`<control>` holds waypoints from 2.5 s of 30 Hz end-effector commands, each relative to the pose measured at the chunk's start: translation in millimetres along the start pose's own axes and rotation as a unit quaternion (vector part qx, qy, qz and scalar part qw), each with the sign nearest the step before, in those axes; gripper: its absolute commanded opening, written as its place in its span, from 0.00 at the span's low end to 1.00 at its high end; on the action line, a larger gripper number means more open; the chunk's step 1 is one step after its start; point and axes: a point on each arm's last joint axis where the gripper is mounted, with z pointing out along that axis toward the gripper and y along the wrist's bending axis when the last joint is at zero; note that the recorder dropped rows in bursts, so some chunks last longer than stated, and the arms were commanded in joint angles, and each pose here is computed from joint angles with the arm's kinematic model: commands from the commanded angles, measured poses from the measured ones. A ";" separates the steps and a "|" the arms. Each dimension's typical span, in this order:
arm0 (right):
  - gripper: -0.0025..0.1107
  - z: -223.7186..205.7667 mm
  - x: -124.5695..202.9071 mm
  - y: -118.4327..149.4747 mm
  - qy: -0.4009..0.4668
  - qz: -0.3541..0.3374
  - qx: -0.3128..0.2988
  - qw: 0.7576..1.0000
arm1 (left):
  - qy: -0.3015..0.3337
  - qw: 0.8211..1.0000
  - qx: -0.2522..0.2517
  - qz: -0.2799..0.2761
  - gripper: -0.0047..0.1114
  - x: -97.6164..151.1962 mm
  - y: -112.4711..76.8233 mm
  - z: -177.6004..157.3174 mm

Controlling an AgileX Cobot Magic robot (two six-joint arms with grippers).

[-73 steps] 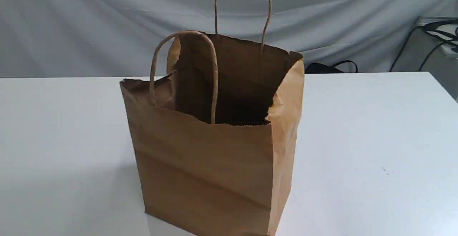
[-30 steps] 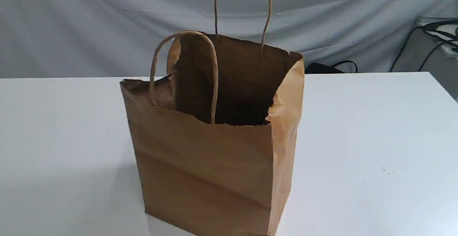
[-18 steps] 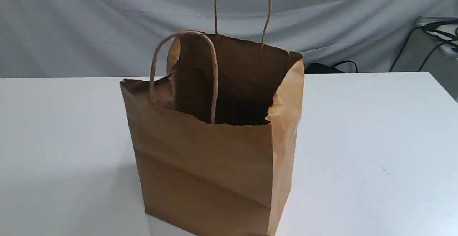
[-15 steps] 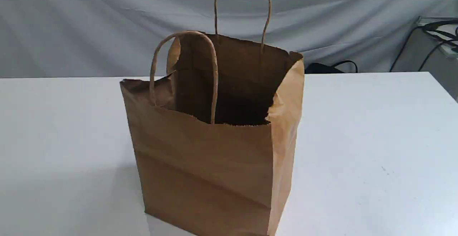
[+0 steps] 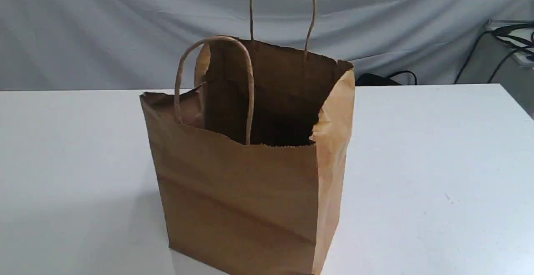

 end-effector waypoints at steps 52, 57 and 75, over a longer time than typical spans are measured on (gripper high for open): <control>0.02 -0.1 0.9 -0.5 0.001 0.005 0.003 1.000 | 0.037 0.964 -0.263 -0.009 0.04 111.9 27.1 -1.8; 0.02 -0.1 0.9 -0.5 0.001 0.003 0.003 1.000 | 0.037 0.964 -0.263 -0.009 0.04 111.9 27.1 -1.8; 0.02 -0.1 0.9 -0.5 0.001 0.006 0.003 1.000 | 0.038 0.964 -0.263 -0.006 0.04 112.0 27.1 -1.8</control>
